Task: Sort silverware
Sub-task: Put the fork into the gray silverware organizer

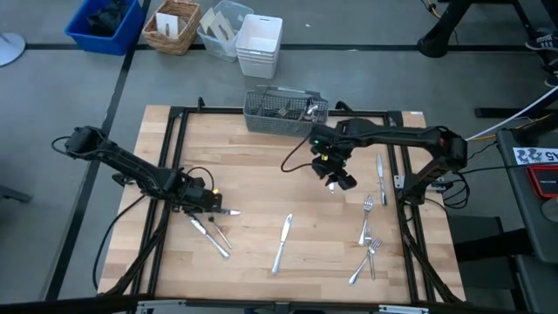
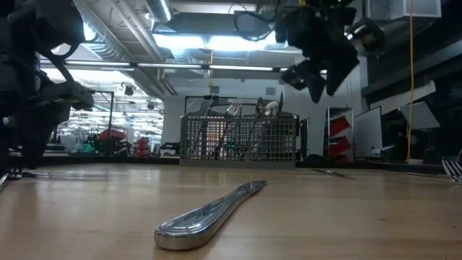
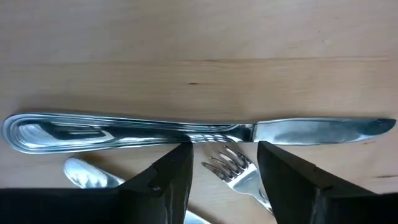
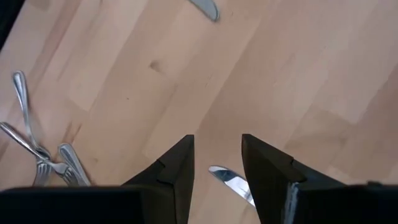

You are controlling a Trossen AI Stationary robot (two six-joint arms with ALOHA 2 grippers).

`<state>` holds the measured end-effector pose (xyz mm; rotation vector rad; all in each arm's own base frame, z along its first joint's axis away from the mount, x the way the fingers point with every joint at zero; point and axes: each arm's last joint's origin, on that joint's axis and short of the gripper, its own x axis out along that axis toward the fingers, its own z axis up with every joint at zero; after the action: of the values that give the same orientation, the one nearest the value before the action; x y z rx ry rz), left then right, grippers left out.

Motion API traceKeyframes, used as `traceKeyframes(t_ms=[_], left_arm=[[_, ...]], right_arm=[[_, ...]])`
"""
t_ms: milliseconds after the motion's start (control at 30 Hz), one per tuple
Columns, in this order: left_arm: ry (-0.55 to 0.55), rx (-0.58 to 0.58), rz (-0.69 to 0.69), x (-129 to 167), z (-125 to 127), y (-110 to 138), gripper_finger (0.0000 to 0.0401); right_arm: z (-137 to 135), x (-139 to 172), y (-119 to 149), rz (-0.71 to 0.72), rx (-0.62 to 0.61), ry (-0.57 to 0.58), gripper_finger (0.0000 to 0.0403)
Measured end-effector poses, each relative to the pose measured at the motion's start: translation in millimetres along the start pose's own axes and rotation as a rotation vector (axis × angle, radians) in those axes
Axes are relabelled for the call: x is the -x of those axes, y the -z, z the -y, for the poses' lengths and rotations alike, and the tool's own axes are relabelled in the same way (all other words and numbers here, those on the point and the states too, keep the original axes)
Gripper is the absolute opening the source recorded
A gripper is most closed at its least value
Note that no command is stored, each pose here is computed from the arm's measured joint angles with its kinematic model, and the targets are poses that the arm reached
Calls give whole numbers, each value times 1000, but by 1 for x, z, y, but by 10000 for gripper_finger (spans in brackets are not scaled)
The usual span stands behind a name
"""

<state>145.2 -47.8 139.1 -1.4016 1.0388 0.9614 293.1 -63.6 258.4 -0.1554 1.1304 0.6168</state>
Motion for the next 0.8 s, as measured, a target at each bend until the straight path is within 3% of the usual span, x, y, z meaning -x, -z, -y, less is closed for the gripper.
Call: traceKeyframes(t_ms=[367,800], left_arm=[[22,-5,-7,0,2,1,106],[47,-101,-19,0,4,2,4]], right_arm=[[-1,-33,26,-46,-39,-41,136],[-2,-37,29,-54,-91,-47,136]])
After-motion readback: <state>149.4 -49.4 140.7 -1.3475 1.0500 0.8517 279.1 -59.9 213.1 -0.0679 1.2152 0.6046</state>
